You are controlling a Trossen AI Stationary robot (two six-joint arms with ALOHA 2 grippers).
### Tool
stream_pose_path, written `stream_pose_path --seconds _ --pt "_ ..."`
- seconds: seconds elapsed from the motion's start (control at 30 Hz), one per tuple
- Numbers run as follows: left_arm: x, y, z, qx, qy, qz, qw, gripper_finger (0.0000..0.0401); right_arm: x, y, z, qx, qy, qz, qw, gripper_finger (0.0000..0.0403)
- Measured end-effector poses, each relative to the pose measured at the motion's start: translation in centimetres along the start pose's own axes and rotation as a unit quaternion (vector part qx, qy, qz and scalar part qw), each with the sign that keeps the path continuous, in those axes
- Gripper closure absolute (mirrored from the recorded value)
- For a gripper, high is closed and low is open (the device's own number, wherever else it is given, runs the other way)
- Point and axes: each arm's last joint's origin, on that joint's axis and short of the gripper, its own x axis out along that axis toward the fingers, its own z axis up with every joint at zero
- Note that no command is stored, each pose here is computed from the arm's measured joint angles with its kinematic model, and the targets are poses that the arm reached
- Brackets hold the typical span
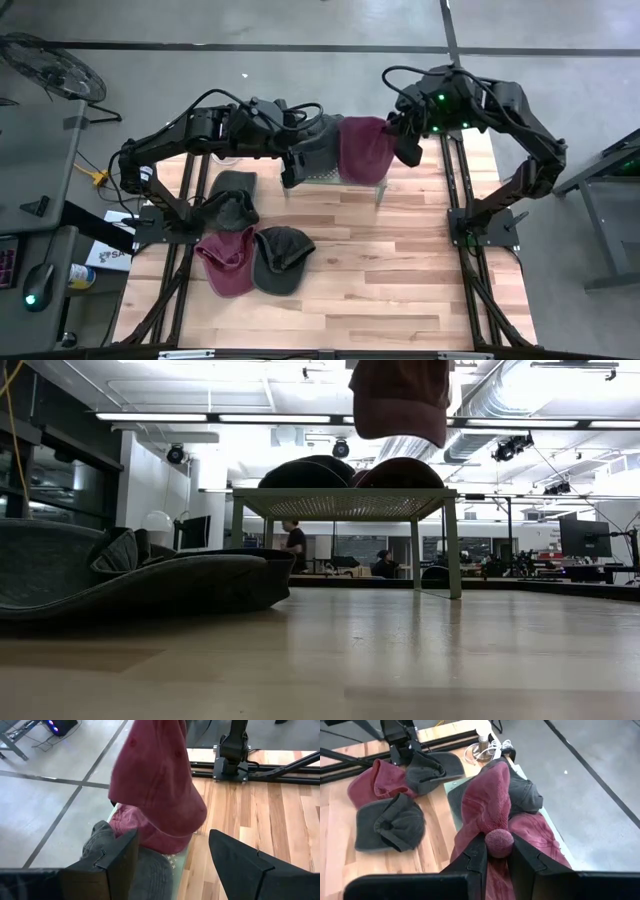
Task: Pick & Place hat
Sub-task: Stack the right dark red cap on the other dark red cap on the shelf
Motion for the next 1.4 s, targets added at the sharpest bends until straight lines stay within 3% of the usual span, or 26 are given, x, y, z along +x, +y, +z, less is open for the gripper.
stream_pose_path --seconds 0.6,1.4 --pt "0.0 0.0 -0.2 -0.008 0.009 0.005 1.0 0.0165 0.4 -2.1 0.3 0.005 -0.002 -0.004 1.0 0.0358" --pt "0.0 0.0 -0.2 -0.008 0.011 0.005 1.0 0.0165 2.5 -3.7 0.1 0.009 0.04 0.035 0.999 0.0358"
